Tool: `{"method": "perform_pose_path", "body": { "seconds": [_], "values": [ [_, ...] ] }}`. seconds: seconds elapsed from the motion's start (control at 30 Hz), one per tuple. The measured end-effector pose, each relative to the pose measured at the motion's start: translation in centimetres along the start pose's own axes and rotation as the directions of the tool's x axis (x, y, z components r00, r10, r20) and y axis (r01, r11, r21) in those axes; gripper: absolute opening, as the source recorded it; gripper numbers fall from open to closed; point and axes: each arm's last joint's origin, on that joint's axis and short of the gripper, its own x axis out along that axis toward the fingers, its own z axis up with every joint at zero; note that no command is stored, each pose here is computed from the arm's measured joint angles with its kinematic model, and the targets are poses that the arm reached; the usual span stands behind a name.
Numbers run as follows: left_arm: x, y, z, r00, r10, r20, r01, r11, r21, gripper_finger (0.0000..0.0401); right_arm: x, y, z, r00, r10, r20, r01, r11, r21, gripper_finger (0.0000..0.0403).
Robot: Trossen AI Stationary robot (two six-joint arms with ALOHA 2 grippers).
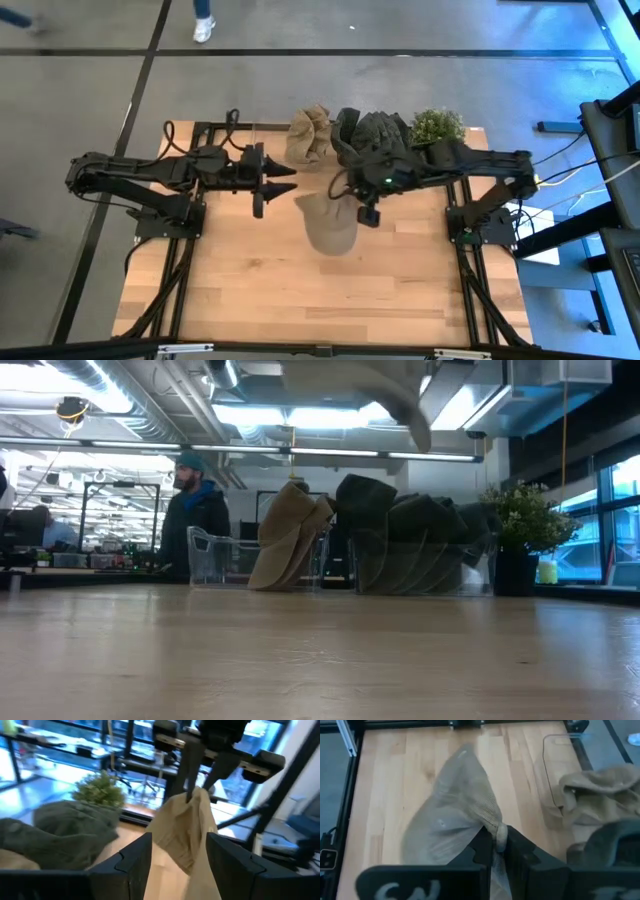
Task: Pick & Place hat
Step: Put the brown cap into the left transparent bin
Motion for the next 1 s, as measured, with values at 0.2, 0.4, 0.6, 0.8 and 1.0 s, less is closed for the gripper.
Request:
{"method": "perform_pose_path", "body": {
  "seconds": [0.2, 0.4, 0.6, 0.8, 1.0],
  "values": [
    [0.2, -0.4, -0.1, 0.998, -0.056, -0.009, 0.056, 0.998, -0.027, 0.0181, 2.6, 0.5, 1.8, 1.0, 0.003, -0.009, -0.003, 0.999, -0.041, 0.0034],
    [0.1, -0.3, -0.1, 0.999, -0.048, -0.005, 0.047, 0.998, -0.034, 0.0182, 4.6, 1.1, 2.7, 0.999, 0.03, -0.029, -0.032, 0.995, -0.092, 0.0034],
    [0.9, -0.4, -0.7, 0.996, -0.075, -0.044, 0.074, 0.997, -0.017, 0.0178, 6.6, 0.7, 3.2, 0.999, 0.016, -0.031, -0.019, 0.995, -0.095, 0.0034],
    [2.2, -0.2, -1.8, 0.989, -0.087, -0.117, 0.085, 0.996, -0.021, 0.018, 6.7, -0.2, 3.5, 1.0, 0.027, -0.015, -0.028, 0.998, -0.053, 0.0034],
    [2.7, 0.5, -1.4, 0.968, -0.073, -0.241, 0.058, 0.996, -0.067, 0.018, 7.3, -0.2, 3.2, 0.992, 0.12, -0.038, -0.121, 0.993, -0.018, 0.0034]
  ]
}}
